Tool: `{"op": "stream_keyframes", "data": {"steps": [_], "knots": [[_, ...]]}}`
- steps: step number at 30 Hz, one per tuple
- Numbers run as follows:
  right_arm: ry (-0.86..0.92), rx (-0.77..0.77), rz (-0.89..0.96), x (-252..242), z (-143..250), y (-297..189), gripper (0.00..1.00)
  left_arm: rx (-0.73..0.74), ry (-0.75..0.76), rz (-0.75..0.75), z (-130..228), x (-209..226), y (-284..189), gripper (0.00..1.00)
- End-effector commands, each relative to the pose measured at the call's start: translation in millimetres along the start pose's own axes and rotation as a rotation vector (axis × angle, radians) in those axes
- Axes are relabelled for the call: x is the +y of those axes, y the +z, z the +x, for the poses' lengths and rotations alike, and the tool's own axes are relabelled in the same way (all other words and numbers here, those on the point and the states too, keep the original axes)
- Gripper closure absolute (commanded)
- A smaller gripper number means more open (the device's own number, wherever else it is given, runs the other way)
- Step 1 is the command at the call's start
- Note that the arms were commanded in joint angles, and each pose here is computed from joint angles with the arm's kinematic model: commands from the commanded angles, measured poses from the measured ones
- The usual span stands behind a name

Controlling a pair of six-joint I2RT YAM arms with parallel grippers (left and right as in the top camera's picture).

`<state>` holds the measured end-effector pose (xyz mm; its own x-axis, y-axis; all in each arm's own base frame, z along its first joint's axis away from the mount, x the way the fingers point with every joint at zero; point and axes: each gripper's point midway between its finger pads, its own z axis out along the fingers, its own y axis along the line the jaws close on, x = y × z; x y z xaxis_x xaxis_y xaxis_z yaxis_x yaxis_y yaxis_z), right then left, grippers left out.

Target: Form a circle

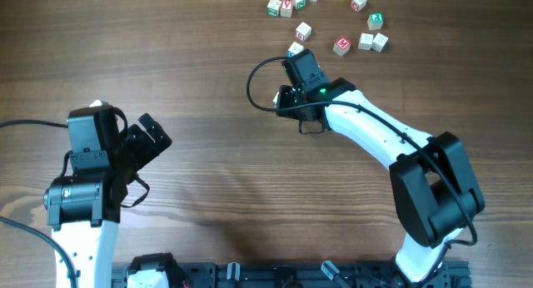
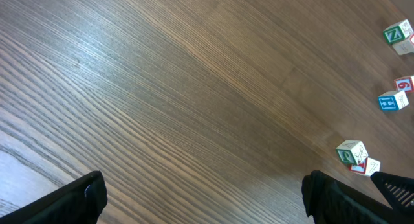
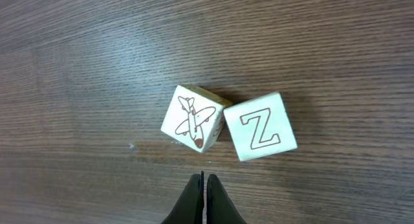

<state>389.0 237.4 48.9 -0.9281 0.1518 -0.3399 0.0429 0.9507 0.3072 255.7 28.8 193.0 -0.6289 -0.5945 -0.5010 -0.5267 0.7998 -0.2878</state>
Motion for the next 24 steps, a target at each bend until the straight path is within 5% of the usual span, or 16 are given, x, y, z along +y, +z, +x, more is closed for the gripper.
{"op": "stream_keyframes", "data": {"steps": [1, 24], "knots": [[-0.018, 0.010, 0.046, -10.0, 2.6, 14.1, 0.95, -0.008, -0.011, -0.014, -1.6, 3.3, 0.8, 0.00], [-0.015, 0.007, 0.068, -15.7, 3.3, 30.2, 0.96, -0.008, -0.011, -0.014, -1.6, 3.3, 0.8, 0.00]]}}
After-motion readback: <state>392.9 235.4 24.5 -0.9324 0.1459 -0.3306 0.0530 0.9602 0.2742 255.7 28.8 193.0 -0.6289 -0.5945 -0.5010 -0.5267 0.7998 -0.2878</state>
